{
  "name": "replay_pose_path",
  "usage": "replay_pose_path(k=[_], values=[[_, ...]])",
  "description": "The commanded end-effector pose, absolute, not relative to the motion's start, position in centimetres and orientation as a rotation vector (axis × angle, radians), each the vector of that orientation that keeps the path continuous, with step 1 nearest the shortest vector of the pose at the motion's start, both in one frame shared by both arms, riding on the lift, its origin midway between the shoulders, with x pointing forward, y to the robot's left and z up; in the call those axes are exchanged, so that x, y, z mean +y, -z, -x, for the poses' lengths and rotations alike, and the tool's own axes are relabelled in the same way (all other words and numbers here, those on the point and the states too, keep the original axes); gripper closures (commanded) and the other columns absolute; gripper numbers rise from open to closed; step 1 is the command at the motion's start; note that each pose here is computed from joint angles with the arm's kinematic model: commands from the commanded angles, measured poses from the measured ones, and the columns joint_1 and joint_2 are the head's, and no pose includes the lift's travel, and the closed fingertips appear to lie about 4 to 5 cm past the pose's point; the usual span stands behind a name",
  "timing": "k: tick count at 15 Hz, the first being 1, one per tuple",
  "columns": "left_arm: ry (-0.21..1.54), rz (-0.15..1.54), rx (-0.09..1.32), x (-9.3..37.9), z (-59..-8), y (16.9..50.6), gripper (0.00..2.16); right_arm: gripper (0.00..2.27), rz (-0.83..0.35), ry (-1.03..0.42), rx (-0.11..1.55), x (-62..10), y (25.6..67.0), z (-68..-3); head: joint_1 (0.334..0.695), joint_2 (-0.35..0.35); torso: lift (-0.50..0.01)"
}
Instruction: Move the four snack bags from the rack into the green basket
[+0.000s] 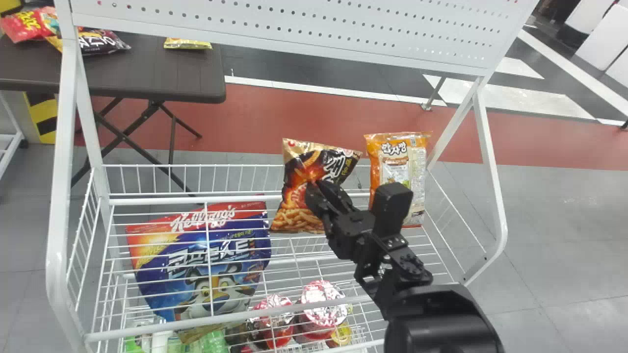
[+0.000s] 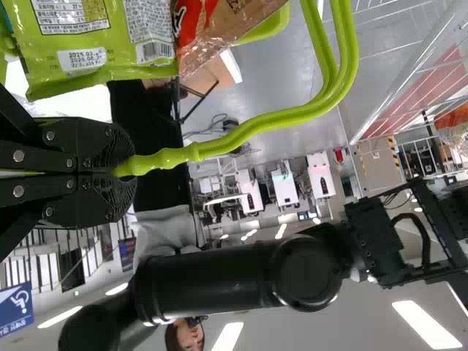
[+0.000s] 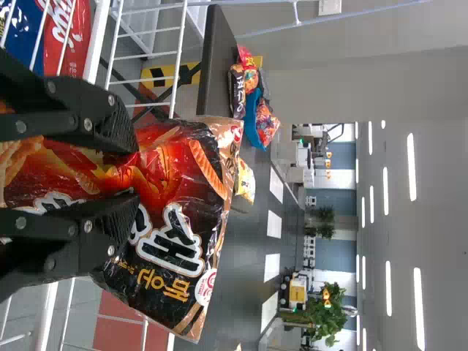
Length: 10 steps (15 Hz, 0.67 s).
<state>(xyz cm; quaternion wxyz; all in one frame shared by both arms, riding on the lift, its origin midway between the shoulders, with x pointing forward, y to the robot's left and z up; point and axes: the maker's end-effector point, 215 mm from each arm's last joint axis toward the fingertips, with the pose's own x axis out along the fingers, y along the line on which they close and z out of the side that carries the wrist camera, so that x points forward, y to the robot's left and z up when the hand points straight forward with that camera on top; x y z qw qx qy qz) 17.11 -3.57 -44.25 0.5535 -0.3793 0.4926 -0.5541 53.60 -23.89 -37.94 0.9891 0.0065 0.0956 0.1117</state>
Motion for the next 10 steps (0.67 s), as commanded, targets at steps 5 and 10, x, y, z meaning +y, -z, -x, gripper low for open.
replay_pose_path(k=[5,10], values=[[1.31,0.892,1.167,-3.8,-17.0,44.2,1.5,2.22,-0.116,-0.292,0.223,-25.5,32.4,-42.8,0.695,-0.35,0.0],[1.303,0.888,1.172,-3.7,-16.9,44.4,1.5,2.22,-0.343,-0.366,0.651,-25.7,38.1,-30.7,0.695,-0.35,0.0]])
